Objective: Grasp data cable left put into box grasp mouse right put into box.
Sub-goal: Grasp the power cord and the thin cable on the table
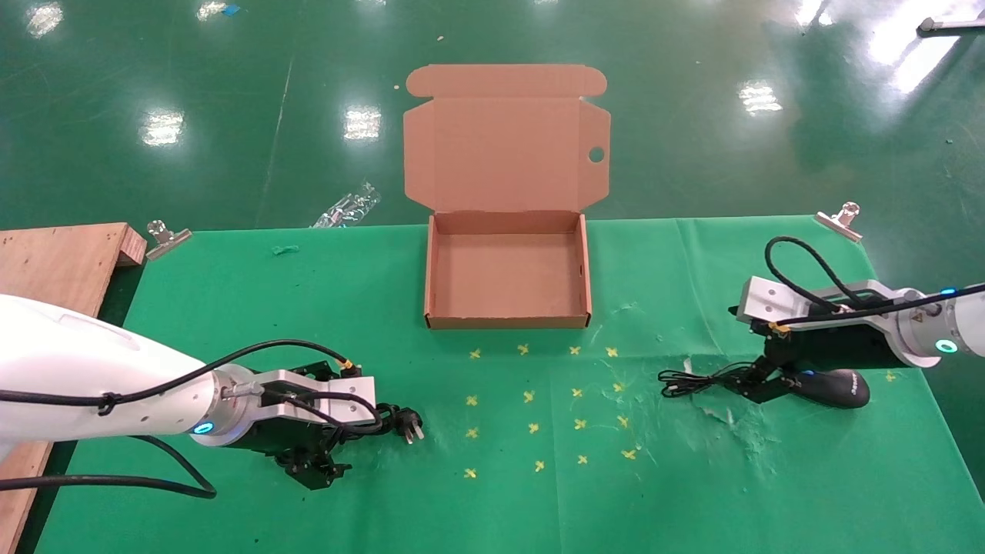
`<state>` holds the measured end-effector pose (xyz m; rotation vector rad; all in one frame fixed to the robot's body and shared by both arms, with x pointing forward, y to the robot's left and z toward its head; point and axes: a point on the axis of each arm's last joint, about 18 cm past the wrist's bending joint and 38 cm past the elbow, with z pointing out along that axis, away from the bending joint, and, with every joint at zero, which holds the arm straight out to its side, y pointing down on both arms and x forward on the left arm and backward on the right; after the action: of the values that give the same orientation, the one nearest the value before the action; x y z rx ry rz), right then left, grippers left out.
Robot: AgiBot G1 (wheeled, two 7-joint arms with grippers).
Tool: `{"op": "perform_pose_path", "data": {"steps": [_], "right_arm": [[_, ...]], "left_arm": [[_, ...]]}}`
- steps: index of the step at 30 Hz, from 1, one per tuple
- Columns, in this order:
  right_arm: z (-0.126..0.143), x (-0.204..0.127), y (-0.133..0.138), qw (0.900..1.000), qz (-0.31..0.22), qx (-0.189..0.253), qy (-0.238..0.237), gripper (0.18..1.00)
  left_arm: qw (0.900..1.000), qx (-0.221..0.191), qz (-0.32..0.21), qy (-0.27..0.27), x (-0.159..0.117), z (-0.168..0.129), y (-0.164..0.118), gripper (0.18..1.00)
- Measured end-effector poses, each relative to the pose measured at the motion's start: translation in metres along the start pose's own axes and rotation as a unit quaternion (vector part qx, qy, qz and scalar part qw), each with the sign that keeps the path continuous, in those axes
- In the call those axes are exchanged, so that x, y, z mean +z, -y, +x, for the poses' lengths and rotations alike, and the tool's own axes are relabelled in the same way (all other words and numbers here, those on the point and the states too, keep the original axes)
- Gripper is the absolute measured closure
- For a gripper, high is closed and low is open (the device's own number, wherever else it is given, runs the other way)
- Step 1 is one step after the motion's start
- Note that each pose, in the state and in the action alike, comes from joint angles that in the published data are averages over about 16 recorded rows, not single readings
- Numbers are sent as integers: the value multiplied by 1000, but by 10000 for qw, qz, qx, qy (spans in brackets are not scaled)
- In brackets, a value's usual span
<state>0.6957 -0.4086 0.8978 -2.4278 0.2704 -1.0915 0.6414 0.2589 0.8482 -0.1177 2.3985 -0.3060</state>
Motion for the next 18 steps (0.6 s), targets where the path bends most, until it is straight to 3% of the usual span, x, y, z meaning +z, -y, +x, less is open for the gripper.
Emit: {"op": "perform_pose_path", "data": {"steps": [18], "right_arm": [[-8,15,-7,9996,-155,224,-39,178]], "left_arm": [[10000,0,0,0,0,0,0,183]]}}
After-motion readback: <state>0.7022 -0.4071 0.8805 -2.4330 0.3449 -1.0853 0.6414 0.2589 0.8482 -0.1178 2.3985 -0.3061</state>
